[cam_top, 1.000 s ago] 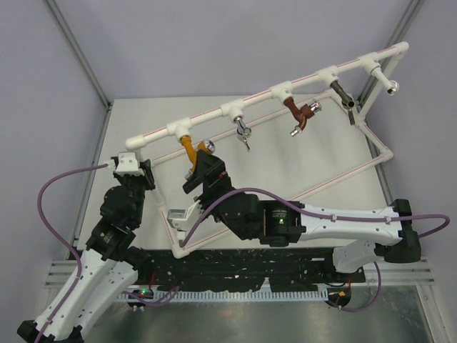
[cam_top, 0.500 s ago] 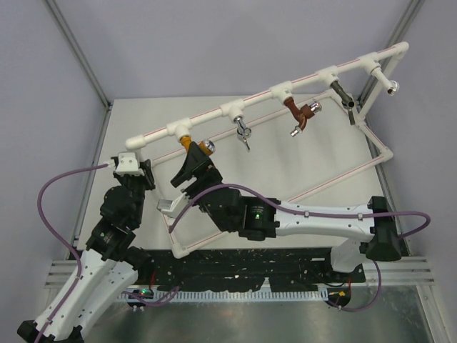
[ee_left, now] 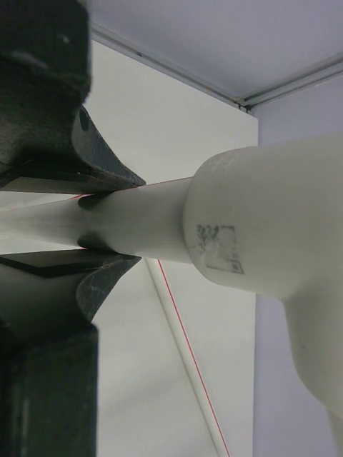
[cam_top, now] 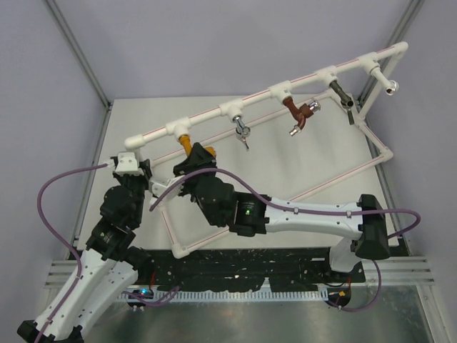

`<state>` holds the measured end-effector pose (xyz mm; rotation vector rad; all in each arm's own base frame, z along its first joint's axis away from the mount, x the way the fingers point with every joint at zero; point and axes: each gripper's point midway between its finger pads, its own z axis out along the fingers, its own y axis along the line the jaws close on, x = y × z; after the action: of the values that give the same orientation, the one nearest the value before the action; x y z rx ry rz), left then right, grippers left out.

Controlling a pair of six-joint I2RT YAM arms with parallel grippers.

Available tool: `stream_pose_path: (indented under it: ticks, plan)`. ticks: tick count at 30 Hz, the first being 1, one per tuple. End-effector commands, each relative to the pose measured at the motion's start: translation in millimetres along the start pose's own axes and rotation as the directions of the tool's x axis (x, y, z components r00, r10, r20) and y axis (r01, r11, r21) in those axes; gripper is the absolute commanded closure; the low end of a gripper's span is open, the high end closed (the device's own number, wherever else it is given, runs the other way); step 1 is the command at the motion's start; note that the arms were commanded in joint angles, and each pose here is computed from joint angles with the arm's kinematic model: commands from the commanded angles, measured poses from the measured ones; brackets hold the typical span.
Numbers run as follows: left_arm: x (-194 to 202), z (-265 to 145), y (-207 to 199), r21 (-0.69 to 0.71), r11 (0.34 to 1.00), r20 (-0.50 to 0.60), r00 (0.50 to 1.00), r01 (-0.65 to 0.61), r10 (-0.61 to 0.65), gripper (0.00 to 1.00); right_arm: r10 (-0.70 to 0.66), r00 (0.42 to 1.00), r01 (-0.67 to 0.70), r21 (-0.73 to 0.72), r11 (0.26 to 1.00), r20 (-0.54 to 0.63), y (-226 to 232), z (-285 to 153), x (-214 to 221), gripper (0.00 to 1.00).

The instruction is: Install the water faucets

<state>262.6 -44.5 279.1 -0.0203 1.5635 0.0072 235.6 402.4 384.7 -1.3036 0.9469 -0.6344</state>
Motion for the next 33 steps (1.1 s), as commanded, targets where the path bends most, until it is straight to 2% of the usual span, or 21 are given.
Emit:
stream_pose_path:
  ticks: [1, 2, 3, 4, 5, 6, 7, 8, 9, 10, 13, 17, 20, 21, 22, 24, 26, 29, 31, 32, 33]
  plan:
    - [-12.7, -3.5, -48.9, 0.241, 0.969, 0.028, 0.998, 0.047, -0.056, 1.00, 0.656, 0.736, -0.667, 0.012, 0.745, 0.167, -40.9, 0.2, -33.8, 0.88]
    - [-12.7, -3.5, -48.9, 0.241, 0.969, 0.028, 0.998, 0.047, -0.056, 1.00, 0.778, 0.596, -0.793, -0.010, 0.610, 0.197, -49.5, -3.6, -37.9, 0.90]
    - [-13.9, -3.8, -48.8, 0.241, 0.969, 0.031, 0.998, 0.048, -0.057, 1.00, 0.835, 0.496, -0.857, -0.021, 0.515, 0.237, -57.5, -4.9, -41.7, 0.91]
    - [-13.9, -3.7, -48.5, 0.239, 0.970, 0.031, 0.998, 0.048, -0.057, 1.00, 0.919, 0.297, -0.943, -0.073, 0.326, 0.260, -67.1, -10.9, -46.0, 0.93]
    - [-13.5, -3.9, -48.4, 0.239, 0.970, 0.031, 0.998, 0.048, -0.057, 1.00, 0.945, 0.166, -0.968, -0.135, 0.210, 0.283, -68.9, -11.5, -51.3, 0.92]
    - [-13.9, -4.1, -48.3, 0.239, 0.970, 0.032, 0.998, 0.050, -0.060, 1.00, 0.958, -0.062, -0.978, -0.207, -0.002, 0.281, -82.7, -19.2, -53.4, 0.92]
    - [-13.9, -4.3, -48.7, 0.241, 0.969, 0.032, 0.998, 0.050, -0.060, 1.00, 0.930, -0.225, -0.949, -0.280, -0.142, 0.290, -91.3, -22.4, -50.3, 0.92]
    - [-15.0, -4.6, -48.3, 0.241, 0.969, 0.036, 0.997, 0.052, -0.062, 1.00, 0.885, -0.410, -0.883, -0.339, -0.324, 0.222, -79.3, -21.7, -51.5, 0.91]
    - [-13.9, -4.5, -49.0, 0.242, 0.969, 0.033, 0.998, 0.052, -0.062, 1.00, 0.817, -0.525, -0.820, -0.398, -0.412, 0.237, -95.5, -25.1, -46.6, 0.91]
    - [-14.7, -4.7, -48.4, 0.241, 0.969, 0.034, 0.997, 0.053, -0.063, 1.00, 0.743, -0.646, -0.730, -0.424, -0.537, 0.172, -86.4, -24.1, -45.4, 0.91]
    - [-13.9, -4.9, -49.1, 0.244, 0.968, 0.032, 0.997, 0.054, -0.063, 1.00, 0.478, -0.868, -0.474, -0.508, -0.719, 0.134, -106.0, -30.1, -28.9, 0.92]
    - [-11.6, -3.4, -49.9, 0.244, 0.968, 0.024, 0.998, 0.052, -0.060, 1.00, 0.244, -0.962, -0.269, -0.538, -0.799, 0.118, -110.2, -34.2, -4.2, 0.92]
    - [-10.8, -2.9, -51.6, 0.249, 0.967, 0.019, 0.998, 0.054, -0.060, 1.00, 0.184, -0.975, -0.221, -0.552, -0.804, 0.123, -113.5, -38.0, 4.9, 0.86]
    - [-9.3, -2.3, -52.3, 0.251, 0.967, 0.013, 0.998, 0.053, -0.059, 1.00, 0.207, -0.969, -0.248, -0.557, -0.793, 0.138, -115.5, -40.5, 5.4, 0.71]
    - [-9.6, -2.6, -52.6, 0.252, 0.966, 0.013, 0.998, 0.054, -0.059, 1.00, 0.234, -0.962, -0.273, -0.561, -0.781, 0.143, -116.9, -42.9, 4.4, 0.63]
    - [-9.3, -2.1, -52.0, 0.249, 0.967, 0.013, 0.998, 0.052, -0.056, 1.00, 0.325, -0.930, -0.362, -0.562, -0.743, 0.169, -115.9, -46.2, 1.5, 0.31]
    - [-8.1, -1.6, -51.8, 0.246, 0.968, 0.009, 0.999, 0.049, -0.053, 1.00, 0.457, -0.859, -0.502, -0.543, -0.673, 0.229, -113.3, -49.0, 1.3, 0.16]
    - [-8.5, -1.6, -51.4, 0.244, 0.969, 0.010, 0.999, 0.046, -0.050, 1.00, 0.598, -0.752, -0.647, -0.480, -0.592, 0.277, -107.6, -48.1, 3.4, 0.02]
    - [-9.6, -1.9, -51.2, 0.244, 0.969, 0.012, 0.999, 0.047, -0.051, 1.00, 0.711, -0.634, -0.759, -0.419, -0.498, 0.304, -104.2, -47.1, 5.2, 0.05]
    - [-8.5, -1.7, -50.8, 0.243, 0.969, 0.010, 0.999, 0.046, -0.050, 1.00, 0.783, -0.542, -0.825, -0.372, -0.425, 0.307, -95.4, -45.0, 7.0, 0.05]
    - [-8.5, -1.9, -51.2, 0.244, 0.969, 0.010, 0.999, 0.046, -0.050, 1.00, 0.808, -0.493, -0.855, -0.355, -0.379, 0.324, -102.9, -45.8, 7.8, 0.05]
